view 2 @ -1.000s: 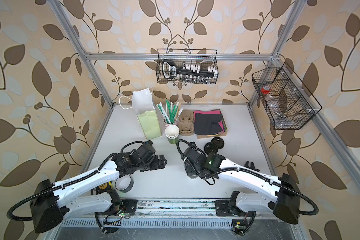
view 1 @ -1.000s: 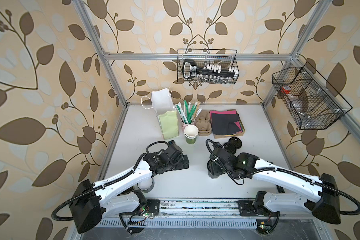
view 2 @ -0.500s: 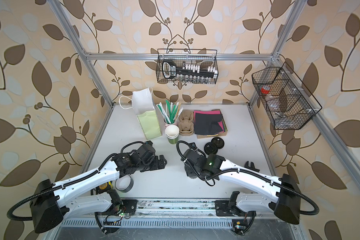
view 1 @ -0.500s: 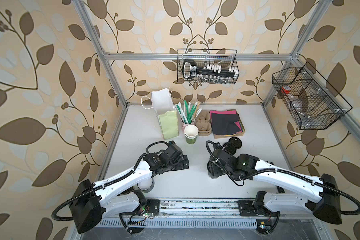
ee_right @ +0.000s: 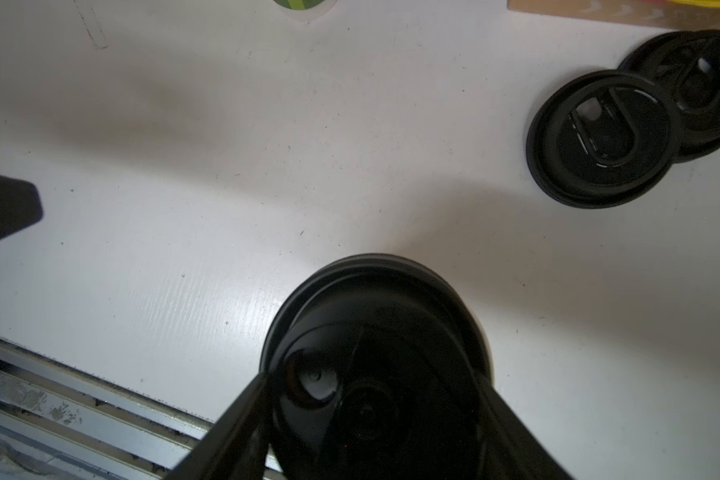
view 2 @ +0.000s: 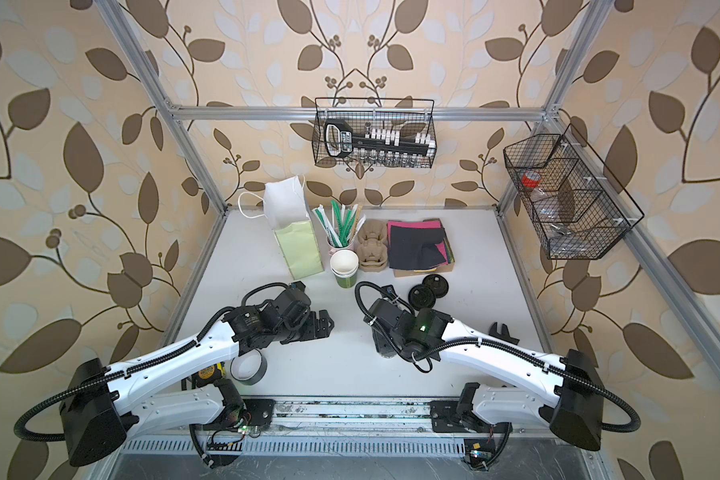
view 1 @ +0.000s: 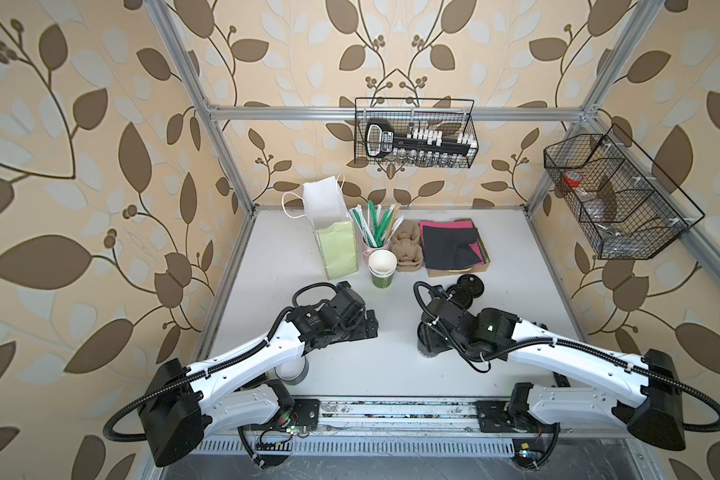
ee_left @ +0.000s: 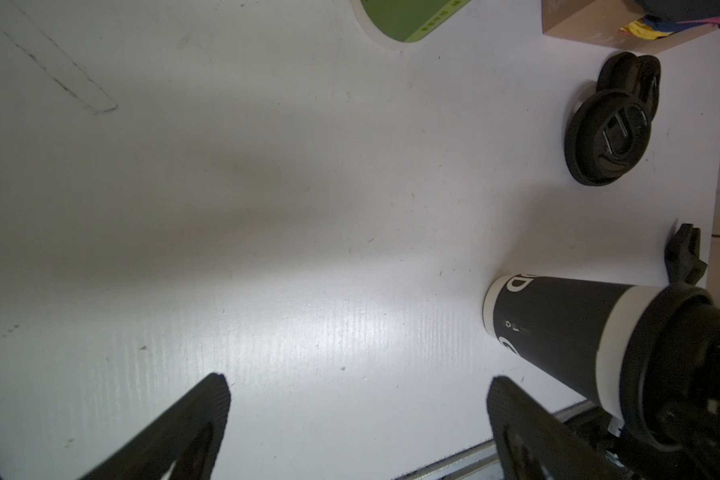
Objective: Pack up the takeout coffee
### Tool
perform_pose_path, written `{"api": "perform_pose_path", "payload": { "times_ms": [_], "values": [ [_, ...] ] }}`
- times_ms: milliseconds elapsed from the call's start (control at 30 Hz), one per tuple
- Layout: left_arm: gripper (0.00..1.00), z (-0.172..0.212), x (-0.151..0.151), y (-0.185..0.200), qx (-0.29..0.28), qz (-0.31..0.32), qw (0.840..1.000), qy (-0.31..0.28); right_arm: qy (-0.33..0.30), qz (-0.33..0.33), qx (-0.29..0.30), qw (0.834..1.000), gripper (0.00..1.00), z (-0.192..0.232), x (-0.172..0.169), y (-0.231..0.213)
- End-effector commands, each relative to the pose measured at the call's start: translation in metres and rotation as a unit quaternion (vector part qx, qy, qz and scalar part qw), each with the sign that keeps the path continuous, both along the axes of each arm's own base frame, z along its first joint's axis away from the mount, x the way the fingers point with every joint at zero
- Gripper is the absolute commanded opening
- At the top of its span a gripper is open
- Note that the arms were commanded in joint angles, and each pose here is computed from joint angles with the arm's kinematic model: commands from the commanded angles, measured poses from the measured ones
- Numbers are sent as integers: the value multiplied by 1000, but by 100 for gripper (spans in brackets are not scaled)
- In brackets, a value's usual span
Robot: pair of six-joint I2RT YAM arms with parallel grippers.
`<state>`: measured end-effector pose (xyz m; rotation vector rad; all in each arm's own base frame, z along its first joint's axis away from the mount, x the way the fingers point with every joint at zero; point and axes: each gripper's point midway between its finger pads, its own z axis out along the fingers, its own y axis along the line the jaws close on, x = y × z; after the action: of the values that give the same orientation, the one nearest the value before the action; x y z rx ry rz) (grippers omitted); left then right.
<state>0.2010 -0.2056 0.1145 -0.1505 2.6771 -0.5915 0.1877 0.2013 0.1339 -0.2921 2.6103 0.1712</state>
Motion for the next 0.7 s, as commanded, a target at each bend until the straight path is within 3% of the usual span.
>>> {"api": "perform_pose_path", "payload": {
  "times_ms": [0, 667],
  "values": [
    [99, -3, -4, 0, -1, -9, 1000, -1, 18, -13, 1, 1000, 62, -14, -9, -8],
    [99, -2, -3, 0, 1, -10, 1000, -2, -5, -5, 19, 1000, 62, 24, -4, 0]
  ]
}}
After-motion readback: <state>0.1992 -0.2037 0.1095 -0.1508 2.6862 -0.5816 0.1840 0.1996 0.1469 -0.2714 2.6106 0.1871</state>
